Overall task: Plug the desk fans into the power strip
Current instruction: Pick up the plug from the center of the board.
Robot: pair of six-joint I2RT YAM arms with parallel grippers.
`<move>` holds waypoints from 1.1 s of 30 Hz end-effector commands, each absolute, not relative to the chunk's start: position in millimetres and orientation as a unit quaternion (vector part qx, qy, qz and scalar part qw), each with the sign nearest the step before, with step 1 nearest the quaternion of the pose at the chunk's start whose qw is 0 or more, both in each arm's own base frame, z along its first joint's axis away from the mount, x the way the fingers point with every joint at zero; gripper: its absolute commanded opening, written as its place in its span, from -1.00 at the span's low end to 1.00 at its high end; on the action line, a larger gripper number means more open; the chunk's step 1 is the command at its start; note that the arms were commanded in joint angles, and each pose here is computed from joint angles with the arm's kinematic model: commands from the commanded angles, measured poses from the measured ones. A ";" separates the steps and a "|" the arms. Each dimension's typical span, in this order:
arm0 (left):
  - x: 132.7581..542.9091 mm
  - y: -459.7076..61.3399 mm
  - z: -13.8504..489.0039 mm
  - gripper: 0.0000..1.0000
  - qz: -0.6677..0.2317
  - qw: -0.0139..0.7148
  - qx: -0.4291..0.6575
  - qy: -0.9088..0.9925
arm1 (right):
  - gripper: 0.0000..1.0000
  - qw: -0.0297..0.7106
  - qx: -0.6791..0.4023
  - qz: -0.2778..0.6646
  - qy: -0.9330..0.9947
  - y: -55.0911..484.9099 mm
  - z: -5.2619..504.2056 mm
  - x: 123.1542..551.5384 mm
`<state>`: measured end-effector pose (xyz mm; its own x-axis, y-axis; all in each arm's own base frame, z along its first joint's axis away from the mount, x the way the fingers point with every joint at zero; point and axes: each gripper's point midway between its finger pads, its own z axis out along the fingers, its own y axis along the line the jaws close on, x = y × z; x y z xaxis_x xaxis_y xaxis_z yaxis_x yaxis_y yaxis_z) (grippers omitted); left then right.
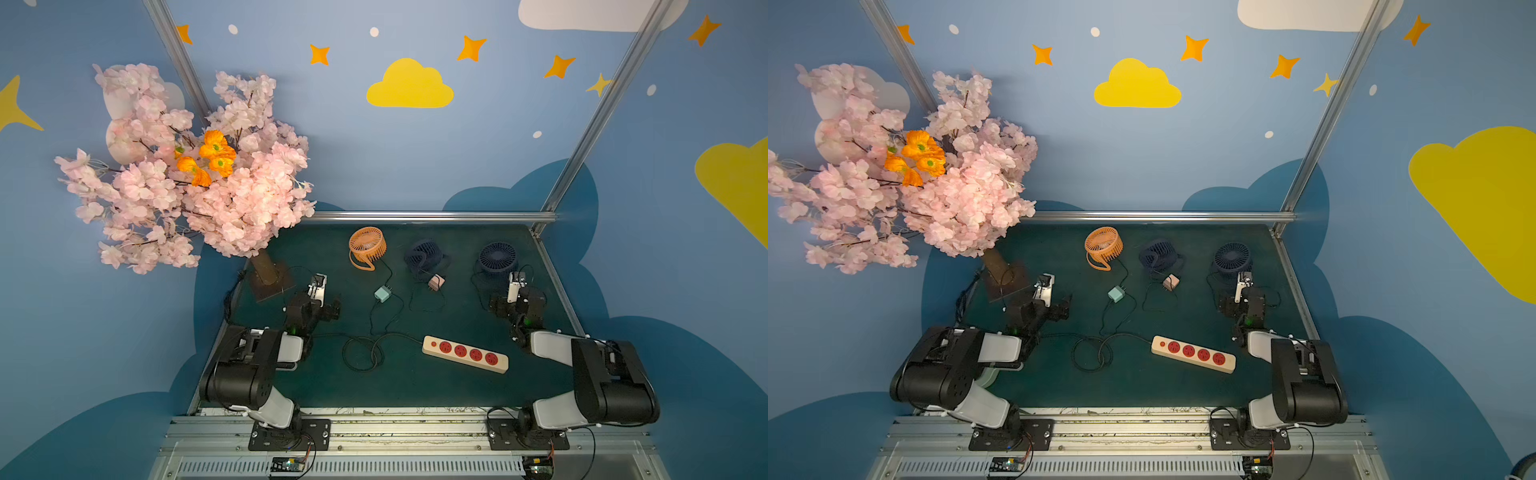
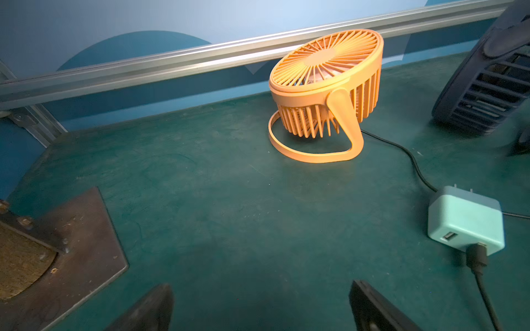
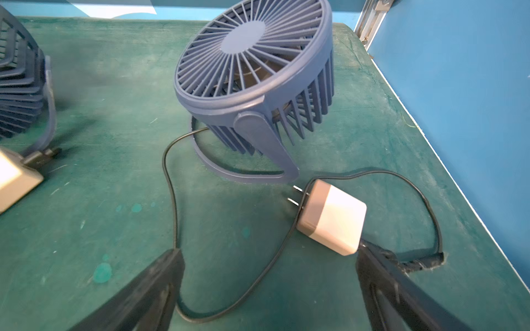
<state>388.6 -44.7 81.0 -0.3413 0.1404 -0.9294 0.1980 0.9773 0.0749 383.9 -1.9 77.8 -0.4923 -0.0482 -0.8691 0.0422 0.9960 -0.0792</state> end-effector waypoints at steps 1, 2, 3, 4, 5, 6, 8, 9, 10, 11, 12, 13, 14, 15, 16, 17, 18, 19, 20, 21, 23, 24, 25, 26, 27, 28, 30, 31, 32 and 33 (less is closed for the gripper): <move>392.6 -47.1 86.4 1.00 -0.033 0.572 0.107 0.812 | 0.96 0.518 -0.007 -0.040 0.854 1.8 86.4 392.2; 392.8 -46.8 86.4 1.00 -0.032 0.572 0.106 0.812 | 0.96 0.518 -0.006 -0.041 0.854 1.6 86.7 392.3; 392.2 -47.0 85.1 1.00 -0.033 0.571 0.107 0.813 | 0.96 0.519 -0.006 -0.040 0.854 1.6 86.9 392.3; 392.6 -47.1 85.3 1.00 -0.035 0.571 0.107 0.813 | 0.96 0.519 -0.007 -0.040 0.854 1.9 86.9 392.3; 392.1 -47.0 85.2 1.00 -0.037 0.571 0.107 0.813 | 0.96 0.519 -0.006 -0.040 0.854 1.7 87.0 392.3; 392.2 -47.5 85.5 1.00 -0.038 0.571 0.107 0.813 | 0.96 0.519 -0.006 -0.040 0.854 1.6 87.0 392.5; 392.0 -46.8 84.8 1.00 -0.038 0.570 0.106 0.814 | 0.96 0.518 -0.006 -0.040 0.854 1.6 86.8 392.5; 392.8 -46.4 86.3 1.00 -0.039 0.572 0.106 0.813 | 0.96 0.520 -0.005 -0.040 0.854 1.1 87.7 393.0; 392.7 -45.9 85.9 1.00 -0.044 0.571 0.104 0.813 | 0.96 0.519 -0.005 -0.040 0.854 0.9 87.6 393.0; 392.4 -45.7 86.2 1.00 -0.049 0.571 0.102 0.813 | 0.96 0.519 -0.005 -0.040 0.854 1.2 87.3 392.8; 391.8 -45.1 85.5 1.00 -0.050 0.570 0.102 0.814 | 0.96 0.519 -0.005 -0.040 0.854 1.0 87.2 392.8; 392.1 -45.4 86.3 1.00 -0.050 0.571 0.103 0.813 | 0.96 0.519 -0.005 -0.040 0.854 1.1 87.2 392.4; 391.5 -45.5 85.9 1.00 -0.050 0.571 0.103 0.813 | 0.96 0.519 -0.006 -0.039 0.854 1.8 87.4 392.5; 391.1 -46.7 87.0 1.00 -0.053 0.573 0.106 0.811 | 0.96 0.521 -0.002 -0.043 0.852 0.4 88.6 392.4; 389.8 -50.4 90.5 1.00 -0.058 0.577 0.115 0.807 | 0.96 0.525 0.006 -0.056 0.849 -4.3 92.5 392.3; 386.4 -55.6 96.6 1.00 -0.060 0.582 0.129 0.800 | 0.96 0.531 0.023 -0.067 0.844 -10.0 99.5 391.0; 383.6 -58.1 103.1 1.00 -0.055 0.587 0.136 0.797 | 0.96 0.540 0.047 -0.073 0.837 -16.1 110.2 388.8; 380.1 -59.7 110.5 1.00 -0.047 0.591 0.139 0.793 | 0.96 0.547 0.055 -0.078 0.832 -19.4 123.9 383.6; 376.2 -63.9 118.9 1.00 -0.040 0.595 0.148 0.789 | 0.96 0.547 0.053 -0.080 0.832 -20.2 133.7 376.9; 371.8 -70.3 127.9 1.00 -0.037 0.598 0.162 0.784 | 0.96 0.547 0.066 -0.076 0.831 -21.9 144.3 370.6; 363.1 -88.2 140.0 1.00 -0.044 0.585 0.187 0.788 | 0.96 0.549 0.101 -0.053 0.828 -22.9 167.7 356.6; 358.1 -98.8 147.4 1.00 -0.056 0.578 0.199 0.789 | 0.96 0.544 0.118 -0.034 0.830 -21.2 174.4 349.8; 353.8 -110.1 152.2 1.00 -0.068 0.572 0.208 0.791 | 0.96 0.540 0.137 -0.011 0.831 -18.0 180.0 343.6; 350.2 -121.5 156.9 1.00 -0.085 0.567 0.212 0.791 | 0.95 0.547 0.145 0.016 0.825 -12.7 191.7 339.5; 346.1 -134.6 160.7 1.00 -0.105 0.561 0.219 0.792 | 0.95 0.546 0.135 0.050 0.825 -1.4 198.4 334.7; 341.8 -149.3 164.4 1.00 -0.127 0.551 0.231 0.792 | 0.94 0.545 0.126 0.079 0.825 9.3 202.8 330.5; 333.8 -176.0 166.0 1.00 -0.159 0.519 0.253 0.801 | 0.92 0.531 0.095 0.148 0.829 38.8 205.1 323.0; 330.1 -187.2 165.9 1.00 -0.169 0.501 0.265 0.806 | 0.92 0.522 0.085 0.169 0.831 51.0 204.7 319.4; 327.1 -197.6 162.3 1.00 -0.175 0.476 0.278 0.816 | 0.93 0.512 0.074 0.181 0.836 64.1 202.5 315.5; 323.1 -207.0 159.1 1.00 -0.183 0.450 0.291 0.824 | 0.94 0.503 0.065 0.183 0.842 74.8 199.9 312.1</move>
<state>345.1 -187.5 194.2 -0.2365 0.2330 -0.9433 0.5793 0.8132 0.0556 330.4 39.3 235.7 -0.2934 0.2710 -0.9168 -0.0178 0.9573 0.2886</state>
